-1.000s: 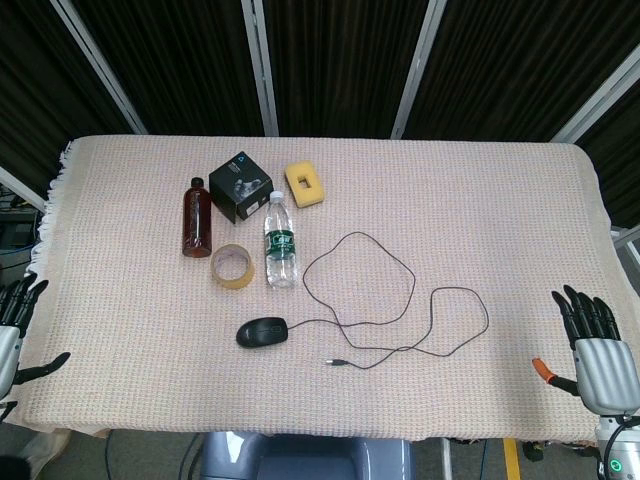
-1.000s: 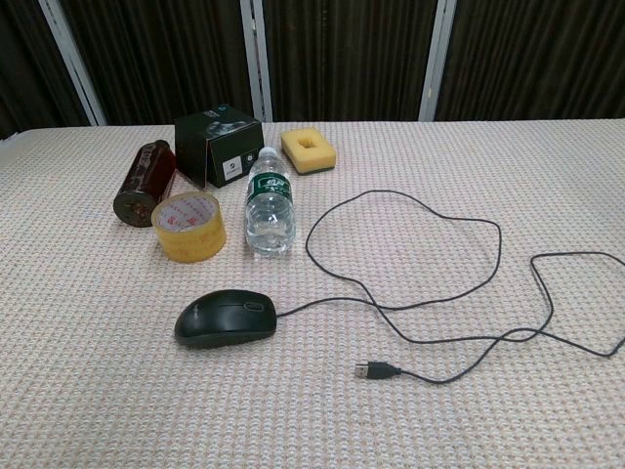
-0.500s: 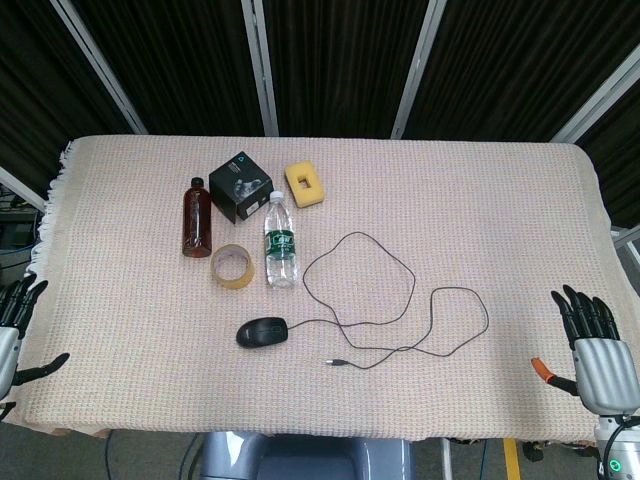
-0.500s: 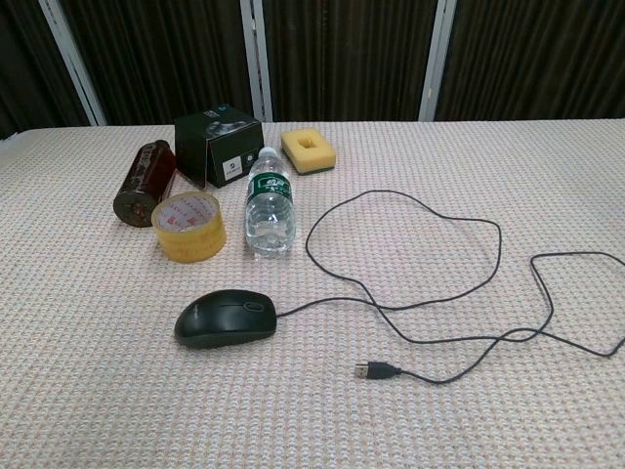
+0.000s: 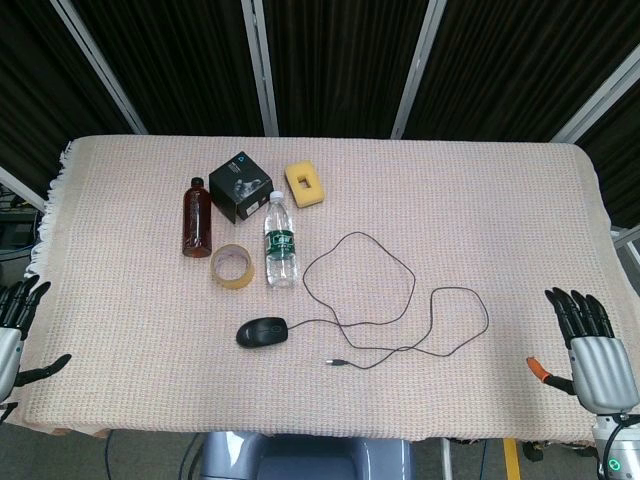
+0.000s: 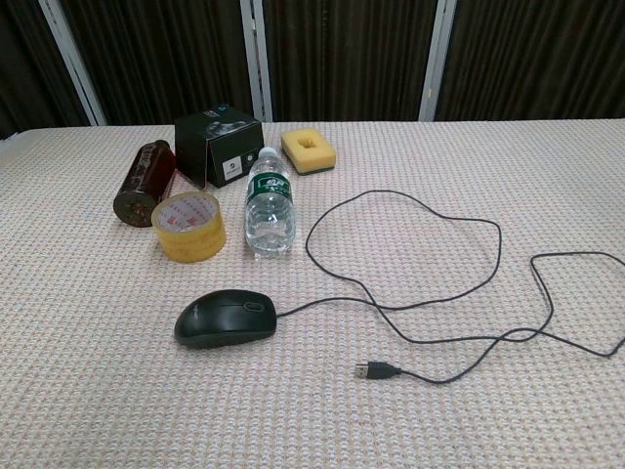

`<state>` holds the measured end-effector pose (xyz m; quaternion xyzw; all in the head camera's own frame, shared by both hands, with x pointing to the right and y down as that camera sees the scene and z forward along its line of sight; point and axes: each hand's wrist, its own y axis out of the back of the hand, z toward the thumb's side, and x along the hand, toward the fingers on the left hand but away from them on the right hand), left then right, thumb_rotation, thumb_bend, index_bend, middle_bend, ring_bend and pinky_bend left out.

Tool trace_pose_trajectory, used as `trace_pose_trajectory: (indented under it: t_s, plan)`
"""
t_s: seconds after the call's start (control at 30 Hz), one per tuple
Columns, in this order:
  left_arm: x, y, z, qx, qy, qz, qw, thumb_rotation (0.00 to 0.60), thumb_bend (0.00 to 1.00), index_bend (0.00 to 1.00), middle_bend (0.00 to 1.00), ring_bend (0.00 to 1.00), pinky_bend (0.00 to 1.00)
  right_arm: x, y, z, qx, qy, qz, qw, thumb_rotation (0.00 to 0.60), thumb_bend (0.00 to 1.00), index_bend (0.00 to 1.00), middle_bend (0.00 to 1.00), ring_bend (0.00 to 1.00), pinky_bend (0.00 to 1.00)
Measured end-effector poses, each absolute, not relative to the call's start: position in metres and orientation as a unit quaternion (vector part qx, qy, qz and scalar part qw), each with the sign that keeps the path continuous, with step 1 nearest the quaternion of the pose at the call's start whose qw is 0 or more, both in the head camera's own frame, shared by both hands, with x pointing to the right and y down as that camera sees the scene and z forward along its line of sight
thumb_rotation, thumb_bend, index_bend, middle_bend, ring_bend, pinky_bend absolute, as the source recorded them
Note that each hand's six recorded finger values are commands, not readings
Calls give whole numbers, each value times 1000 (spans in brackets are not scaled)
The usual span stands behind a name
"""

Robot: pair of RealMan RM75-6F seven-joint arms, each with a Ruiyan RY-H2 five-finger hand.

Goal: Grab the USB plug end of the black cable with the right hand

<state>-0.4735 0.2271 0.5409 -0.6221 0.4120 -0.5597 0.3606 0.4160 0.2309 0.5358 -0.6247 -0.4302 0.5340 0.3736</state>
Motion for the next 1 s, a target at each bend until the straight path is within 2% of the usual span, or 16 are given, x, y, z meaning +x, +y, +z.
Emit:
trace_pose_trajectory:
  t_s: [0.03,0.1,0.2,0.27,0.37,0.57,0.73,1.0]
  plan:
    - [-474,227,541,-621,413,-560,360,600,65,36,0,0,0,413,229,534,-627,-431,527,379,600,164,179,628,607,586]
    - [-474,227,541,-621,413,-561,360,600,65,36,0,0,0,405,222,531,-635,-430,507,395,600,157,202,762,734,672]
    - [-473,227,542,-620,413,-561,361,600,65,37,0,0,0,388,209,531,-657,-420,476,406,600,126,230,919,886,761]
    - [-473,226,542,-620,412,-562,362,600,65,36,0,0,0,377,203,535,-677,-409,462,401,600,116,254,975,946,792]
    - [-474,226,542,-618,415,-562,361,600,64,37,0,0,0,351,193,544,-714,-380,440,391,600,116,283,1000,995,814]
    - [-476,226,540,-617,417,-562,361,600,65,39,0,0,0,286,184,557,-774,-307,403,379,600,129,321,1000,1000,823]
    - [-477,227,539,-616,419,-561,360,600,65,41,0,0,0,250,190,563,-793,-270,388,385,600,157,343,1000,1000,824]
    - [-478,228,539,-618,419,-560,359,600,65,42,0,0,0,204,212,588,-815,-229,383,371,600,185,368,1000,1000,824]
